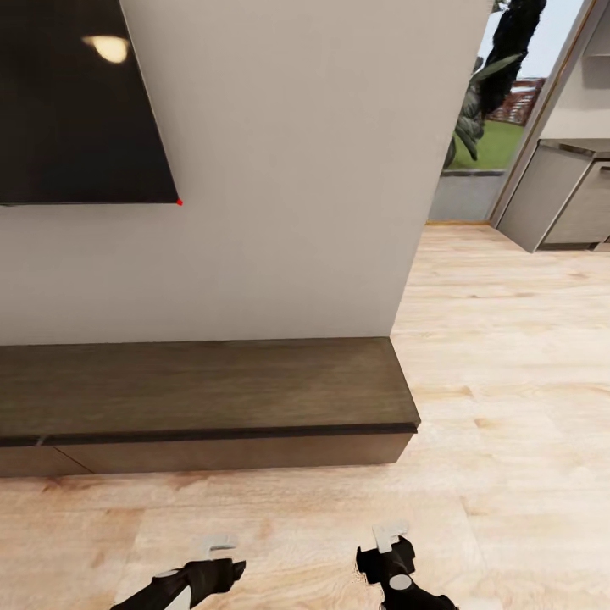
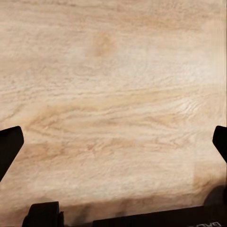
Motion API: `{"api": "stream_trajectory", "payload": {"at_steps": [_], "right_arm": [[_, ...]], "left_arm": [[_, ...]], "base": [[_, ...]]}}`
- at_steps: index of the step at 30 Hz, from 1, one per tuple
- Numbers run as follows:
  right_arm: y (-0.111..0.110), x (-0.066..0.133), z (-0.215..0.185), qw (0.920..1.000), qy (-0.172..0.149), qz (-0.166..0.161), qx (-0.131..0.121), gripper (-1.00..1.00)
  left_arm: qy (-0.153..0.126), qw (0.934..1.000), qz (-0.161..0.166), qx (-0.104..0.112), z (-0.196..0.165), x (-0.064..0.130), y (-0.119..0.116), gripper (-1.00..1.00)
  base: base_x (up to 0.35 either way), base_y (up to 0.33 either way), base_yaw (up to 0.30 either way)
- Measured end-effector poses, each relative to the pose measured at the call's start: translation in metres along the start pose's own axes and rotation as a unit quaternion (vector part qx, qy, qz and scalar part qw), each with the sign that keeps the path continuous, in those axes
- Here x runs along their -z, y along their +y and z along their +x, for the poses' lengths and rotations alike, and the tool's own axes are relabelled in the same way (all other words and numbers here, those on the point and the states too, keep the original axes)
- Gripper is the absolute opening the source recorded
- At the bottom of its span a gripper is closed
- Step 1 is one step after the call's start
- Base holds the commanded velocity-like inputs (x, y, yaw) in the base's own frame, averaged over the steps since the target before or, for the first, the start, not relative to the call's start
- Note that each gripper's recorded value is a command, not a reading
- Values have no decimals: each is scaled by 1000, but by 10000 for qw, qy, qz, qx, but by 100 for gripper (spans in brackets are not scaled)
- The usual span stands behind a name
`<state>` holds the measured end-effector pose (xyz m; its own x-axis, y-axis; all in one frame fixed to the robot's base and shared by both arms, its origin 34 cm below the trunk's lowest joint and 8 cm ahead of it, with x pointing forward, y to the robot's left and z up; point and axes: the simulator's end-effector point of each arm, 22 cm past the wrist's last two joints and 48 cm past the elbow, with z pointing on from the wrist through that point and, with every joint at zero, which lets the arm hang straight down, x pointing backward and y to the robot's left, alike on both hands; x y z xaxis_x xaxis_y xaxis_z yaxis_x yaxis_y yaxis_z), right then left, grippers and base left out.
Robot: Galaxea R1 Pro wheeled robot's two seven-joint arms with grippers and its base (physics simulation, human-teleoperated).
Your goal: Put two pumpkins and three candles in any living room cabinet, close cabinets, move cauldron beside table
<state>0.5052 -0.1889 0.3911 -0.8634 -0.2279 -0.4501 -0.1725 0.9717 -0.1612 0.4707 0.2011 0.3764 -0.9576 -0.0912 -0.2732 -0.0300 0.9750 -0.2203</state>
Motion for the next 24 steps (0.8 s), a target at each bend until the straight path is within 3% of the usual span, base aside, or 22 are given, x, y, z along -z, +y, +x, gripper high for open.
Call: {"api": "stream_trajectory", "payload": {"at_steps": [3, 9, 20, 24], "right_arm": [[-1, -2, -11, 10000, -81, -16, 29, 100], [0, -1, -10, 9998, -98, -34, 154, 100], [-36, -9, -23, 9994, -146, 210, 222, 100], [-58, -13, -34, 9988, -146, 399, 260, 100]], "left_arm": [[56, 9998, -109, 170, 12, 1, 7, 100], [130, 9997, -102, 205, 21, 2, 10, 100], [-212, 9985, -236, 438, -23, 2, 14, 100], [-259, 9976, -375, 513, -33, 4, 27, 100]], "base": [[0, 0, 0], [0, 0, 0], [0, 0, 0], [0, 0, 0]]}}
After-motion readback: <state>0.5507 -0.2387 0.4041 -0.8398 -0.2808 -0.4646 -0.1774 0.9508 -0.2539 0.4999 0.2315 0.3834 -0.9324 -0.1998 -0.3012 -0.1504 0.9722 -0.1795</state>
